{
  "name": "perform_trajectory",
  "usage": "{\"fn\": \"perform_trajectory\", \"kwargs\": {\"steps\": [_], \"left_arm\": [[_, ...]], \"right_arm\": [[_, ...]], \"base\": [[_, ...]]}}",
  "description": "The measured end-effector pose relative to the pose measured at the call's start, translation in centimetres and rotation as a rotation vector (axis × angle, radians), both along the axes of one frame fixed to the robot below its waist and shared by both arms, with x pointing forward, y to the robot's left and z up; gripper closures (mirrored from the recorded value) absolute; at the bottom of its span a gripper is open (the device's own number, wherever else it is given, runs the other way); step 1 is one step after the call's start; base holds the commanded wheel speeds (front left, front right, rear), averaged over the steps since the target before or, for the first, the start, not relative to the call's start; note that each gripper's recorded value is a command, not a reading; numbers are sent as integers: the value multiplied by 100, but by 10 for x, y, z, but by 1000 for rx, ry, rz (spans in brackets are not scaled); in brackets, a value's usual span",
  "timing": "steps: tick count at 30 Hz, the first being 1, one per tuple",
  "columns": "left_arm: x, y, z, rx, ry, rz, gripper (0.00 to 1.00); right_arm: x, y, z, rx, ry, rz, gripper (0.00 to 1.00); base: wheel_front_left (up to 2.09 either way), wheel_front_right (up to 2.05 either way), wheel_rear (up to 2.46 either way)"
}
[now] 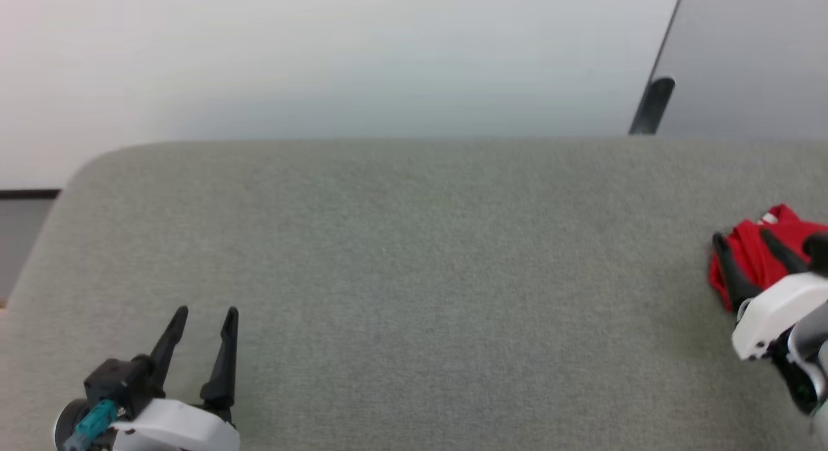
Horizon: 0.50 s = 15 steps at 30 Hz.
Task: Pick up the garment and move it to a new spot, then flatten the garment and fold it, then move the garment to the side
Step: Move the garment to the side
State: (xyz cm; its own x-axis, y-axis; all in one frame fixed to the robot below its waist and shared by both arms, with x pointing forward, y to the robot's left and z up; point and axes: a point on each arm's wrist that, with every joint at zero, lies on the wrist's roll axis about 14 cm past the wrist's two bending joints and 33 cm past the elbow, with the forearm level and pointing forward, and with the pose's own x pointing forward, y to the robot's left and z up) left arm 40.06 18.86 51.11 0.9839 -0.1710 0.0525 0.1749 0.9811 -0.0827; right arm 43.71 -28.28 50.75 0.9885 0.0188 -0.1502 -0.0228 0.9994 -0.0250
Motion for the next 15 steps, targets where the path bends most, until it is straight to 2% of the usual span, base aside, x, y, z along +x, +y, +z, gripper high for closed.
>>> {"fn": "perform_trajectory", "kwargs": {"steps": [7, 15], "left_arm": [[-22, 19, 8, 1, -25, 54, 0], [-37, 31, 17, -18, -58, 96, 0]], "right_arm": [[-15, 32, 8, 62, -85, 62, 0], [-35, 36, 11, 106, -128, 64, 0]], "base": [[0, 0, 0], [0, 0, 0]]}}
